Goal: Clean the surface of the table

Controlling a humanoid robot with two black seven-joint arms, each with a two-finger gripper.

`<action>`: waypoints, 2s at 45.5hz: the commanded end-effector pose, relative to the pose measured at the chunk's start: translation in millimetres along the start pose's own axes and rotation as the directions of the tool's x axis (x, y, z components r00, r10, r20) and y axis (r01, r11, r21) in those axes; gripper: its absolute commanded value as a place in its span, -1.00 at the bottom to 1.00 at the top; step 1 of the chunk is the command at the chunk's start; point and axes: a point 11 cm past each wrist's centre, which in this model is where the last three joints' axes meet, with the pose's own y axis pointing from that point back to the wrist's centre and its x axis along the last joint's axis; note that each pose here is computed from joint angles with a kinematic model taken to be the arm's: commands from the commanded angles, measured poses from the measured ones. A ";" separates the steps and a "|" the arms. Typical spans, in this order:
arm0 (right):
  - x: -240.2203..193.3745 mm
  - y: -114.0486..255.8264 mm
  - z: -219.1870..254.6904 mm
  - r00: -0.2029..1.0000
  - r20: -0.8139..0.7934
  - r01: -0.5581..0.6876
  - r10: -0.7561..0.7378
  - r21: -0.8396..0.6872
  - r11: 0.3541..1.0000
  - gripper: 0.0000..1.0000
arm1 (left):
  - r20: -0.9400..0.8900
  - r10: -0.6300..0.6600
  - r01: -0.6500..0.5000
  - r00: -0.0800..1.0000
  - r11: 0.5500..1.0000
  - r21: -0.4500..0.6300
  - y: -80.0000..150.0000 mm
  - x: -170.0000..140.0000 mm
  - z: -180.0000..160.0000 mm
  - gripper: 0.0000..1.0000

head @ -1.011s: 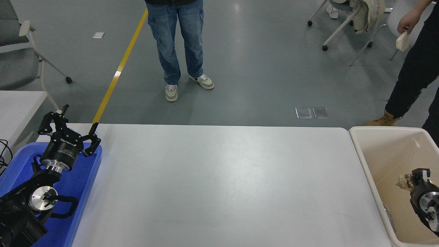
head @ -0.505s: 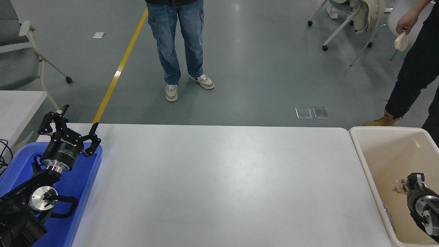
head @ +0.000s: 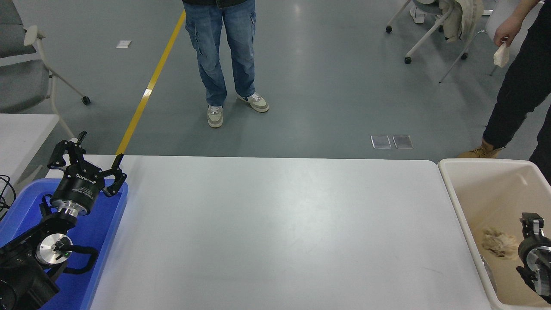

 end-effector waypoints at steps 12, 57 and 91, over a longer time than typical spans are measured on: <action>5.3 -5.0 -47.5 0.998 0.062 -0.010 0.006 0.076 0.997 0.95 | 0.000 0.000 0.000 1.000 1.000 0.000 0.0 0.0 0.0 1.00; 35.1 52.0 -327.0 0.867 0.426 -0.078 -0.257 0.626 0.776 0.97 | -0.002 -0.001 0.001 1.000 1.000 0.000 -0.1 -0.4 -0.7 1.00; -51.2 60.8 -301.1 0.814 0.401 -0.007 -0.421 0.730 0.683 0.97 | -0.002 -0.001 0.001 1.000 1.000 0.000 -0.1 -0.4 -0.7 1.00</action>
